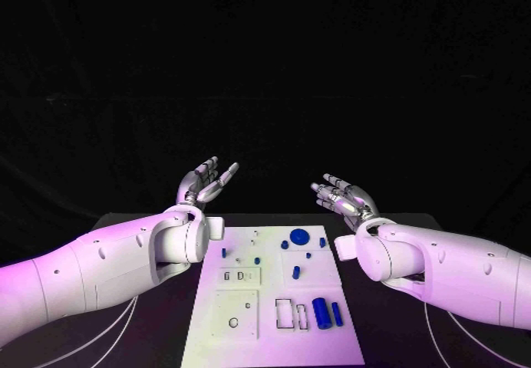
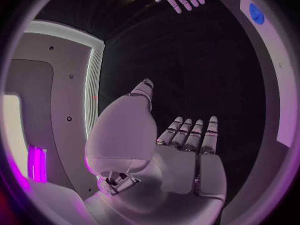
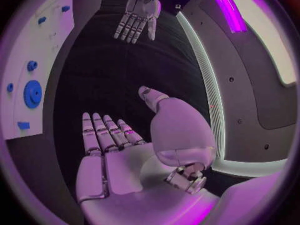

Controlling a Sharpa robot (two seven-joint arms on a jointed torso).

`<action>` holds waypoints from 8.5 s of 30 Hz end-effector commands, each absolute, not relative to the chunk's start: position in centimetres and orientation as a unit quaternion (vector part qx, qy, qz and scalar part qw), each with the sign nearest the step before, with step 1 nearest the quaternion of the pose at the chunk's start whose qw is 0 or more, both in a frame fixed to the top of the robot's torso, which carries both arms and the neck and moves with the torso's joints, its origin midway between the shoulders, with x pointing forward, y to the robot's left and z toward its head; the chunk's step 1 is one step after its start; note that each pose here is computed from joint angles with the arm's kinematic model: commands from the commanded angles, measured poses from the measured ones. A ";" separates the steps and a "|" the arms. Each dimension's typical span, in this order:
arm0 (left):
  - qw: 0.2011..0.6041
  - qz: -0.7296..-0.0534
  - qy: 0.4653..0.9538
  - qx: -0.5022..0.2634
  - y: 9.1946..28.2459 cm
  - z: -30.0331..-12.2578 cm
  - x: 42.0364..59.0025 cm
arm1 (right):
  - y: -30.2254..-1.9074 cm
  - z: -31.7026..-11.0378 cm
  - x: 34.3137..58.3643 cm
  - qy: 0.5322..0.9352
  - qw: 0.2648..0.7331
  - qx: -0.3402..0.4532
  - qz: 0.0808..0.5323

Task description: Assemble the parts on the task board

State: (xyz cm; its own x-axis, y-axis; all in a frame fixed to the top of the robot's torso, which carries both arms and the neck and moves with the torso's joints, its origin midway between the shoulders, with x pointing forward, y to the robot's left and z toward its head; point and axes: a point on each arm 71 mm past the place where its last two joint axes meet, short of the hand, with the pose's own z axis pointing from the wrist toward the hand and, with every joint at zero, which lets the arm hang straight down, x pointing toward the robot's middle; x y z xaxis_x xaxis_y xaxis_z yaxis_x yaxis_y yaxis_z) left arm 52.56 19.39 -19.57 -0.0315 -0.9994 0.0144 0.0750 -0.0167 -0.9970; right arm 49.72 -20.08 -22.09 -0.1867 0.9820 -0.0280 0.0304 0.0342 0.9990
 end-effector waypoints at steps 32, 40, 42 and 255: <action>0.465 -0.605 0.486 -0.426 21.7 -15.4 48.9 | -19.6 -16.3 52.0 0.683 0.601 -0.021 0.416; 0.445 -0.618 0.492 -0.421 21.6 -14.6 47.2 | -18.3 -16.2 52.1 0.712 0.610 -0.141 0.317; 0.442 -0.620 0.493 -0.420 21.5 -14.5 46.9 | -18.1 -16.2 52.1 0.713 0.615 -0.159 0.298; 0.428 -0.629 0.499 -0.415 21.9 -13.2 46.6 | -22.3 -17.5 54.1 0.750 0.620 -0.059 0.221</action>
